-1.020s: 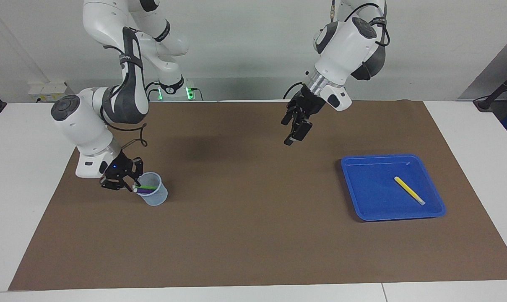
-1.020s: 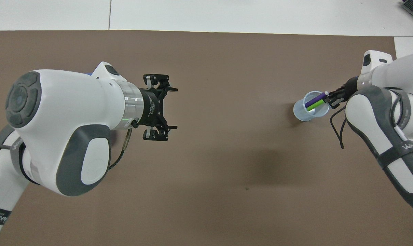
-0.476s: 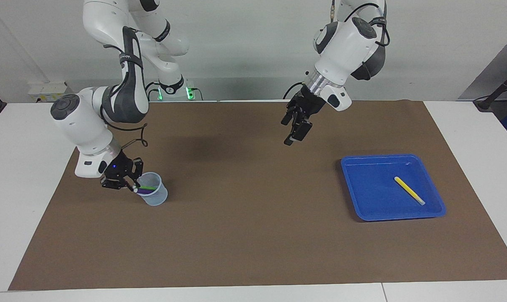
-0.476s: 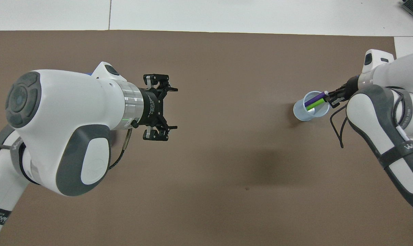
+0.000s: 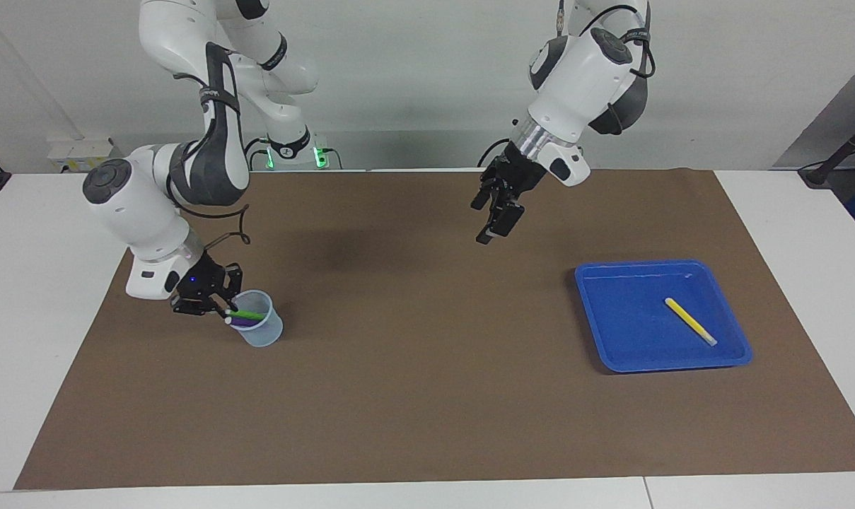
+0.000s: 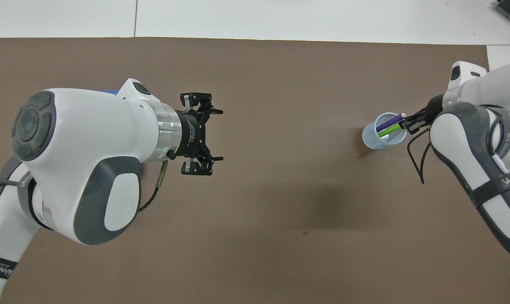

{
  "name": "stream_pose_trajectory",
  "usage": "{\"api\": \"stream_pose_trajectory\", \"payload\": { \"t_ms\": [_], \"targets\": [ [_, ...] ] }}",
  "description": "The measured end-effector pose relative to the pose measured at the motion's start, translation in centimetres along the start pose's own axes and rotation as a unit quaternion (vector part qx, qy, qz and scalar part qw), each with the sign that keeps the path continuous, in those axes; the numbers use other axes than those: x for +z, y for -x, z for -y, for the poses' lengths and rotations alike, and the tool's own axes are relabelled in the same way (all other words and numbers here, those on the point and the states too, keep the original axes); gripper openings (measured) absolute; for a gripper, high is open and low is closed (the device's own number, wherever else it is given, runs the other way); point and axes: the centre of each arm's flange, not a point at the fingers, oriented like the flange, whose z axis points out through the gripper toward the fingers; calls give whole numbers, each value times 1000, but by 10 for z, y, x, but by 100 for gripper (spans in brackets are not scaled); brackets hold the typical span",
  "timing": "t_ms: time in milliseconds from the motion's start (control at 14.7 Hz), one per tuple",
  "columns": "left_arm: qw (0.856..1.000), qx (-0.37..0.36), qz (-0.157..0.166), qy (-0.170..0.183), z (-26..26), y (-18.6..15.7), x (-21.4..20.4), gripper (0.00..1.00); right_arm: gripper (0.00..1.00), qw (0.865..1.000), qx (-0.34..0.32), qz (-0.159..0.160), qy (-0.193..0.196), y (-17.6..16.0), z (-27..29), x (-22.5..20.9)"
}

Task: Right arm passes pens to left for tray arrangement
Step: 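Grasp the green pen in the cup with the right gripper, then lift the green pen with the right gripper while the left gripper advances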

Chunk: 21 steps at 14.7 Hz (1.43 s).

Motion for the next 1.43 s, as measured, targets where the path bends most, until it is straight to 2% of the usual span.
{"api": "stream_pose_trajectory", "payload": {
  "t_ms": [748,1156,1427],
  "targets": [
    [1000,-9,8,24,-5,2,-5,100,18,1000,28,-2,-2,-4,5,-29],
    [998,-28,26,43,-2,18,-4,100,18,999,33,-2,-1,-7,13,-39],
    [998,-30,34,47,1,27,-3,100,18,999,33,-1,-2,-1,16,-74]
  ]
}}
